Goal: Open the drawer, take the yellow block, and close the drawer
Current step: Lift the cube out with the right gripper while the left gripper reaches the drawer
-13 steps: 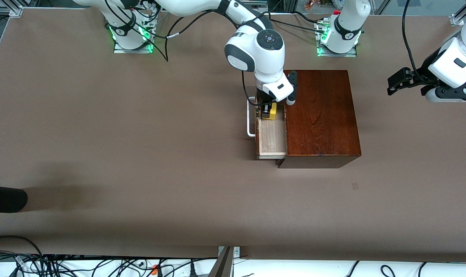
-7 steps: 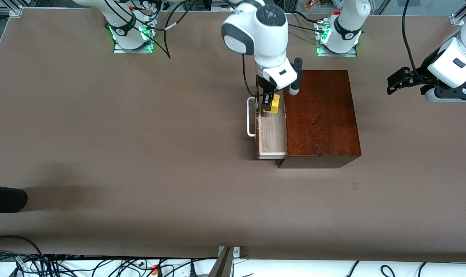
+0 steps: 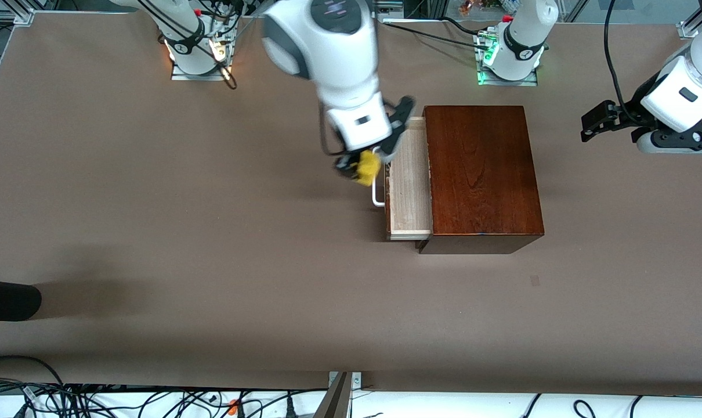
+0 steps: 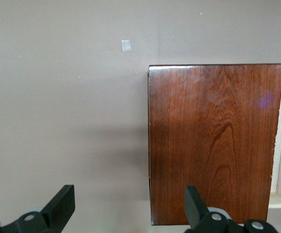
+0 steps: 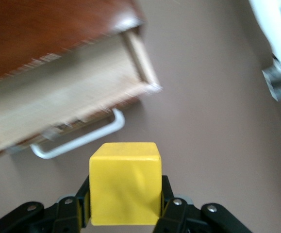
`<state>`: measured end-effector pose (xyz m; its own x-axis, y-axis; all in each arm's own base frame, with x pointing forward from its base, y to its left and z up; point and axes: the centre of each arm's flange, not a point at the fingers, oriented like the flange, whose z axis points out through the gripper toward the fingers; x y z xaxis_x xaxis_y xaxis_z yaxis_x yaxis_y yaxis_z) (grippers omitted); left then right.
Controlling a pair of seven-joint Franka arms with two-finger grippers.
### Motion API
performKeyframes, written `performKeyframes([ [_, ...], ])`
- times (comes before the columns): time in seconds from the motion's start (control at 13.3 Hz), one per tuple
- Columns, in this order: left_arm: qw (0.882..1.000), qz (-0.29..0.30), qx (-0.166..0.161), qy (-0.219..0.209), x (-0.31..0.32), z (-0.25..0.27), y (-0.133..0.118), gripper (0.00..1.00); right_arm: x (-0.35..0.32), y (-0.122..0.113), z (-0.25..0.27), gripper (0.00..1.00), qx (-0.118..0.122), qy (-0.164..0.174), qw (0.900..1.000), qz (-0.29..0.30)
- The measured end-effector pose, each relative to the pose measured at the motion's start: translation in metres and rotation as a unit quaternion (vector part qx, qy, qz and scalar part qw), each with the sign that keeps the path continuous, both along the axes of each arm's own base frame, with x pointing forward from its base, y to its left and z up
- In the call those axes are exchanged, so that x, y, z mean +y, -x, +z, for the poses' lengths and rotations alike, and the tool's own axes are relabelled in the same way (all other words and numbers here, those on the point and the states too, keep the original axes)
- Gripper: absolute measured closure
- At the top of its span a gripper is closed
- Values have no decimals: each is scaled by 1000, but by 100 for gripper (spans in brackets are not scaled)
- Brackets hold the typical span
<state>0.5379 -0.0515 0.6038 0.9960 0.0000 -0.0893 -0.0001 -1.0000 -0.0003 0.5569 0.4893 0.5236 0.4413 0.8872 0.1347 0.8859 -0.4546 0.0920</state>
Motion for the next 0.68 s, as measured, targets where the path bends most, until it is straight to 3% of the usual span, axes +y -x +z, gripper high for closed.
performKeyframes([
  [0.23,1000,-27,14,-1,-27,-2,5,0,-99,-66,15,44,-2,-5,997,-79],
  [0.38,995,-87,53,-3,-66,-19,13,0,-155,-95,20,44,0,-9,992,-123],
  [0.68,970,-210,119,36,-153,-79,15,0,-276,-115,2,44,67,-23,974,-214],
])
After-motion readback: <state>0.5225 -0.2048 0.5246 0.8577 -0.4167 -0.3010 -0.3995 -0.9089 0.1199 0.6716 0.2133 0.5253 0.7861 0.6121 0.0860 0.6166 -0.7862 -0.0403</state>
